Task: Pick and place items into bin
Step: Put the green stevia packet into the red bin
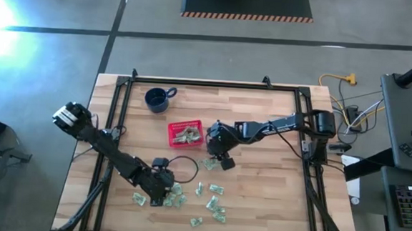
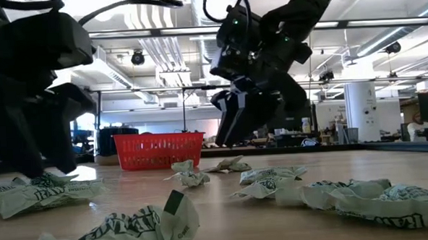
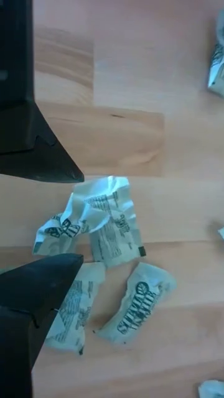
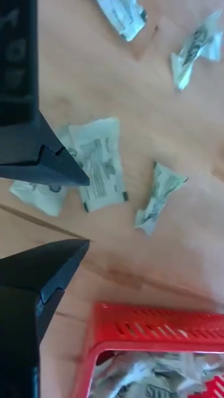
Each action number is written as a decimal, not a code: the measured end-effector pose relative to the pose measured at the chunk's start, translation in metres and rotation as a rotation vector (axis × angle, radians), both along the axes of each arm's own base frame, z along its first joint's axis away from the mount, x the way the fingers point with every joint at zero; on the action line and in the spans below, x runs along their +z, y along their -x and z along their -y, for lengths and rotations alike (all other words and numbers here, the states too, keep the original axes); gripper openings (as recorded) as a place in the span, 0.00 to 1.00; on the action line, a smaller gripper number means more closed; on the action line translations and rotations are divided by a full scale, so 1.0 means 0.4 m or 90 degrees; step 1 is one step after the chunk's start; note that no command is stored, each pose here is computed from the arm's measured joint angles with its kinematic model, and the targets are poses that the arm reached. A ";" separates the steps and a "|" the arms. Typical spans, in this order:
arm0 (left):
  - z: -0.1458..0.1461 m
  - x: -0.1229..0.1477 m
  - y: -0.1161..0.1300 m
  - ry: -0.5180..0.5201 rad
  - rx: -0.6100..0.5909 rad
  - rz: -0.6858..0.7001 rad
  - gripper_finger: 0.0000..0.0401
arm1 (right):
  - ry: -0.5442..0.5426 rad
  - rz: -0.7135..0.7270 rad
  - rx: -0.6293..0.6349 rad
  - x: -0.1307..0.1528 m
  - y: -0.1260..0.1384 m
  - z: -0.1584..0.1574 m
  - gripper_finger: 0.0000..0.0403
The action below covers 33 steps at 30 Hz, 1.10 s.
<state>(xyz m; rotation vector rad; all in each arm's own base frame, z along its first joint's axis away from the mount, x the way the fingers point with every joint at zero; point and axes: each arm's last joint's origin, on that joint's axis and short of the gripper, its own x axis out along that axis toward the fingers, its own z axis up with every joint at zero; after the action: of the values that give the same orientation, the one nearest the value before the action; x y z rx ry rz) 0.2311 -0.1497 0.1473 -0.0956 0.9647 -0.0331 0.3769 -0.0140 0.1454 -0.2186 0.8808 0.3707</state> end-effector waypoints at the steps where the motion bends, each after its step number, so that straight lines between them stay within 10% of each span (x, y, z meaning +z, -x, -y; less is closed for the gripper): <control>1: 0.000 -0.002 0.000 0.000 0.000 -0.002 0.45 | -0.001 0.007 -0.001 0.002 0.004 0.000 0.34; 10: 0.002 -0.008 0.002 0.016 0.005 -0.017 0.40 | -0.006 0.019 -0.009 0.013 0.029 -0.001 0.30; 23: -0.001 -0.015 0.009 0.014 -0.008 -0.041 0.02 | -0.007 0.019 -0.011 0.011 0.035 -0.002 0.26; 33: -0.029 0.063 0.015 -0.142 0.008 0.018 0.03 | -0.008 0.018 -0.013 0.010 0.035 -0.002 0.22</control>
<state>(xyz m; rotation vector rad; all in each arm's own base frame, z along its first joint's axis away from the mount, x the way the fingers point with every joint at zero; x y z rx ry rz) 0.2250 -0.1382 0.1723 0.1041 0.9334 0.0852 0.3628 -0.0132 0.1496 -0.2018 0.8522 0.3533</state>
